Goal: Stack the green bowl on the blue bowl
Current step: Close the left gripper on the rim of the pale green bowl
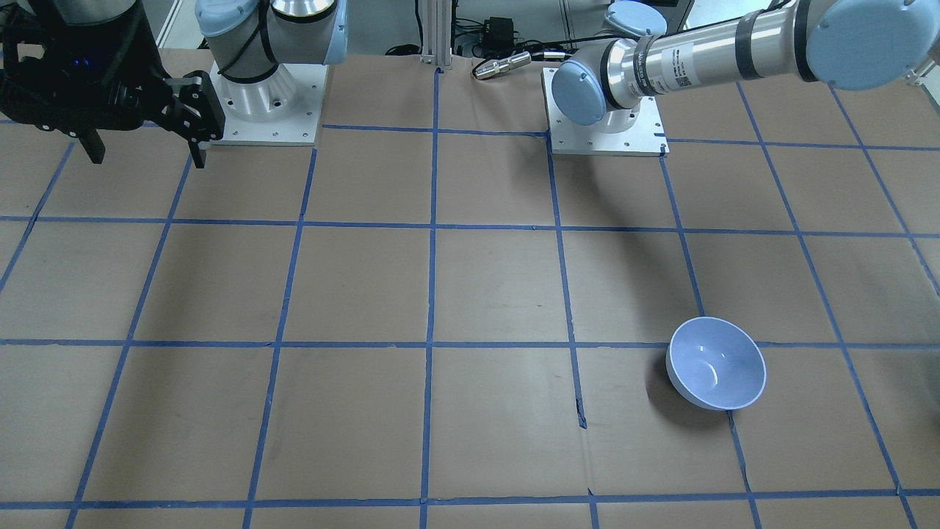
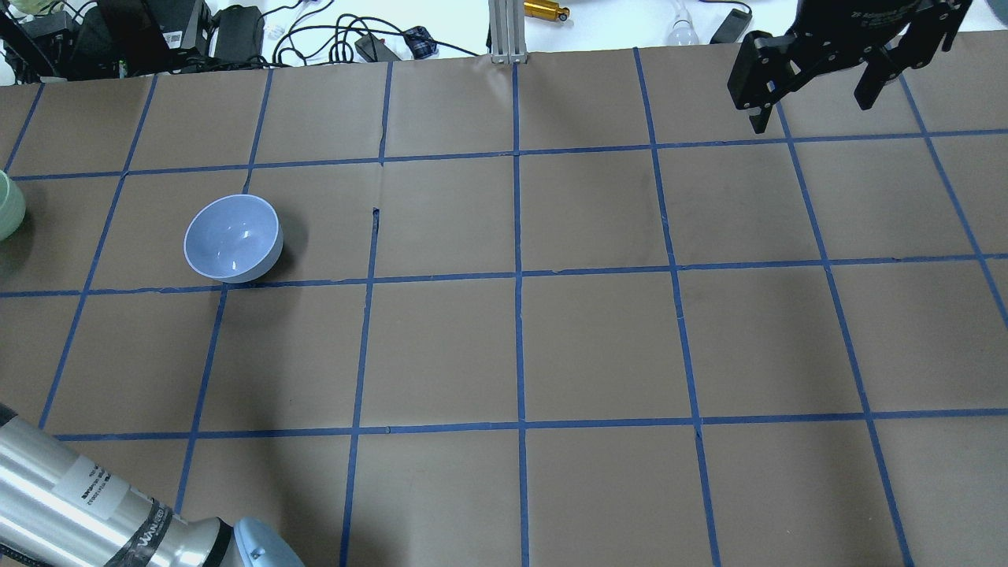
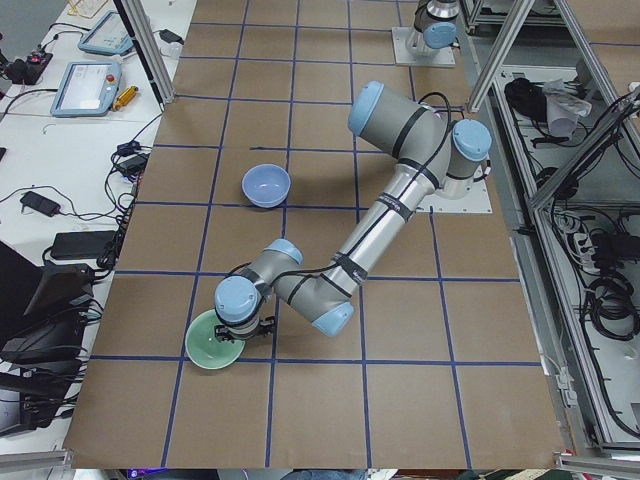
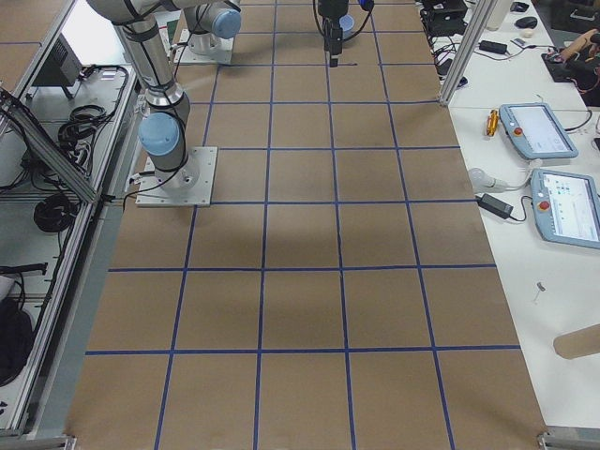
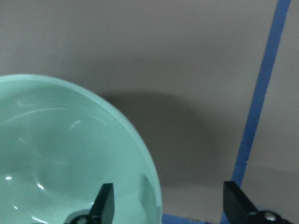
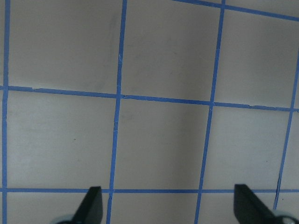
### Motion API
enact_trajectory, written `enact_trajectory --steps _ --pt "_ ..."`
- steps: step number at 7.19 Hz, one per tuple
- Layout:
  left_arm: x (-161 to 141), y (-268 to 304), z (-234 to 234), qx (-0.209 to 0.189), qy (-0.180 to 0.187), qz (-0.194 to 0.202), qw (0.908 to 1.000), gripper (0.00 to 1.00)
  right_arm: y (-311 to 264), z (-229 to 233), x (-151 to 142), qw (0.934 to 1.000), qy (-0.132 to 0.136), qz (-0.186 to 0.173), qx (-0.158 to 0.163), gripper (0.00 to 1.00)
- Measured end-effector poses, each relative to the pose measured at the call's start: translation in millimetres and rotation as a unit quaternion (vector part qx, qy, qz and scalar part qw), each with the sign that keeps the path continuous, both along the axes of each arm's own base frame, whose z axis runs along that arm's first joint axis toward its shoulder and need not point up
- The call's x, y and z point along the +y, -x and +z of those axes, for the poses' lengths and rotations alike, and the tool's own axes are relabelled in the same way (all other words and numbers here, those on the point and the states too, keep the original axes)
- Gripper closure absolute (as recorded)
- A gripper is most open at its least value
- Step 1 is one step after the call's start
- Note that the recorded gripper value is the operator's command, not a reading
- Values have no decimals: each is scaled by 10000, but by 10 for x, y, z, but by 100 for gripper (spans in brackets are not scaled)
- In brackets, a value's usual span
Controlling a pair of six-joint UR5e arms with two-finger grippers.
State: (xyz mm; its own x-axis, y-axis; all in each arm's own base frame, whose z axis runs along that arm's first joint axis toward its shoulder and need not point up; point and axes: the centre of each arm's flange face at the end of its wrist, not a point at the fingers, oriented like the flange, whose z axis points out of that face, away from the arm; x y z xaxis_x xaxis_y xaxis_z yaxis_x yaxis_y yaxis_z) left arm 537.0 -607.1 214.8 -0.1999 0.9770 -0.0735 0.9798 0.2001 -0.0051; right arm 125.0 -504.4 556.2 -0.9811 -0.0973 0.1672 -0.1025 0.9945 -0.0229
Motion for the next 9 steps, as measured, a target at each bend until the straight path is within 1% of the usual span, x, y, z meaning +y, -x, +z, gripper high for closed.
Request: enact_trajectory --steps 1,2,3,4,9 --pt "-5 -2 3 -26 20 -11 10000 52 0 0 0 10000 0 0 0 0" --pt "-8 -3 0 -44 32 -37 10000 74 0 0 0 10000 0 0 0 0" --pt "-8 -2 -4 -51 36 -64 10000 85 0 0 0 10000 0 0 0 0" --pt "-10 2 -4 -55 38 -76 9999 100 0 0 0 10000 0 0 0 0" --pt "-18 13 1 -63 36 -78 9999 100 0 0 0 10000 0 0 0 0"
